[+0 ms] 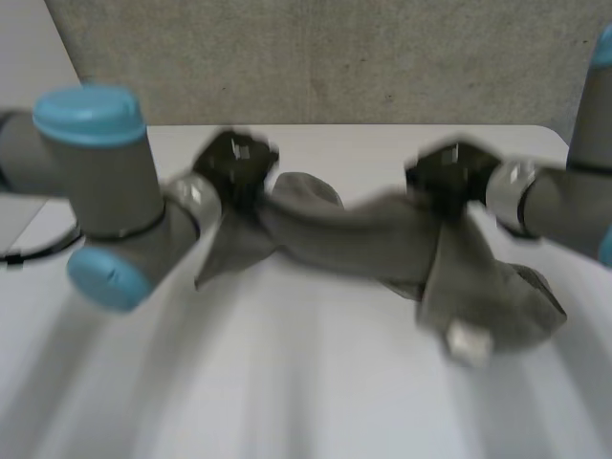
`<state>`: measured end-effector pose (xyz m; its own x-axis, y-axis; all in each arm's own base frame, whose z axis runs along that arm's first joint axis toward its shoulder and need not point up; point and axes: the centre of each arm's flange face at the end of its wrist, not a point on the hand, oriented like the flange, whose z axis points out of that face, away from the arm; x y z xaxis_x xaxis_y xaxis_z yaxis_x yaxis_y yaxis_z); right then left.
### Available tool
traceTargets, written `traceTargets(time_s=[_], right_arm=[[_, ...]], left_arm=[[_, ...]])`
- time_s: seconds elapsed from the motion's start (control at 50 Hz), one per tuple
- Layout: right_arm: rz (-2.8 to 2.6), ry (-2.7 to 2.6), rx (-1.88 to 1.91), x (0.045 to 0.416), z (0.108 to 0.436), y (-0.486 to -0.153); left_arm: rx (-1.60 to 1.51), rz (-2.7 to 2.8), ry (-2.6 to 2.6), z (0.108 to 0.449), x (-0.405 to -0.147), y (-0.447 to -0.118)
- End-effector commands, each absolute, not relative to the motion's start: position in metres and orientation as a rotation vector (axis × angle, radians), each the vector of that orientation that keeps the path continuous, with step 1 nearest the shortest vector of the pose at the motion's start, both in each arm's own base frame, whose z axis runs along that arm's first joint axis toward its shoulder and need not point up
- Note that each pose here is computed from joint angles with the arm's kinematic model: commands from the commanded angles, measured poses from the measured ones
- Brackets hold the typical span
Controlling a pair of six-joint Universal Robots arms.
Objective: Fold the towel.
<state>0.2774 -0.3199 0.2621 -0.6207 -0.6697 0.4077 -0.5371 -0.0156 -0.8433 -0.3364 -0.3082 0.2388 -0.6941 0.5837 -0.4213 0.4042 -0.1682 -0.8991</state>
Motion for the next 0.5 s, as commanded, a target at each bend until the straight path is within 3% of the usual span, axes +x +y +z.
traceTargets(time_s=[0.02, 0.04, 0.06, 0.08, 0.12, 0.2, 0.24, 0.28, 0.3, 0.34, 0.36, 0.38, 0.4, 0.42, 0.44, 0.46, 0.5], right_arm=[[-2.583, 1.322, -0.937, 0.29, 0.407, -0.346], [-2.584, 1.32, -0.936, 0.29, 0.407, -0.346], [-2.658, 1.175, -0.833, 0.285, 0.428, -0.343], [-2.659, 1.173, -0.832, 0.285, 0.428, -0.343], [-2.642, 1.076, -0.747, 0.282, 0.441, -0.335], [-2.573, 1.129, -0.746, 0.283, 0.433, -0.333], [-2.42, 1.277, -0.841, 0.289, 0.402, -0.332], [-2.324, 1.341, -0.902, 0.292, 0.382, -0.33], [-2.323, 1.342, -0.902, 0.292, 0.382, -0.33], [-2.152, 1.431, -1.025, 0.299, 0.343, -0.325], [-2.152, 1.432, -1.026, 0.299, 0.343, -0.325], [-2.094, 1.47, -1.085, 0.301, 0.323, -0.323], [-2.052, 1.511, -1.14, 0.301, 0.304, -0.32], [-2.051, 1.512, -1.141, 0.301, 0.304, -0.32], [-2.007, 1.565, -1.195, 0.301, 0.283, -0.316], [-2.006, 1.566, -1.195, 0.301, 0.283, -0.316], [-1.927, 1.639, -1.316, 0.299, 0.249, -0.305]], left_arm=[[-0.612, 2.548, -1.464, 0.385, -0.342, -0.348], [-0.49, 2.617, -1.326, 0.418, -0.337, -0.344], [-0.412, 2.654, -1.219, 0.443, -0.333, -0.338], [-0.411, 2.654, -1.217, 0.443, -0.333, -0.338], [-0.331, 2.691, -1.075, 0.477, -0.323, -0.321], [-0.334, 2.674, -1.099, 0.475, -0.319, -0.317], [-0.361, 2.647, -1.18, 0.458, -0.318, -0.322], [-0.452, 2.549, -1.372, 0.408, -0.319, -0.331], [-0.452, 2.549, -1.373, 0.408, -0.319, -0.331], [-0.582, 2.418, -1.543, 0.356, -0.317, -0.33], [-0.582, 2.417, -1.544, 0.355, -0.317, -0.33], [-0.65, 2.335, -1.62, 0.327, -0.316, -0.327], [-0.651, 2.334, -1.621, 0.327, -0.316, -0.327], [-0.714, 2.247, -1.693, 0.296, -0.315, -0.323], [-0.769, 2.166, -1.757, 0.267, -0.312, -0.317], [-0.769, 2.165, -1.758, 0.266, -0.312, -0.317], [-0.832, 2.036, -1.85, 0.217, -0.307, -0.302]])
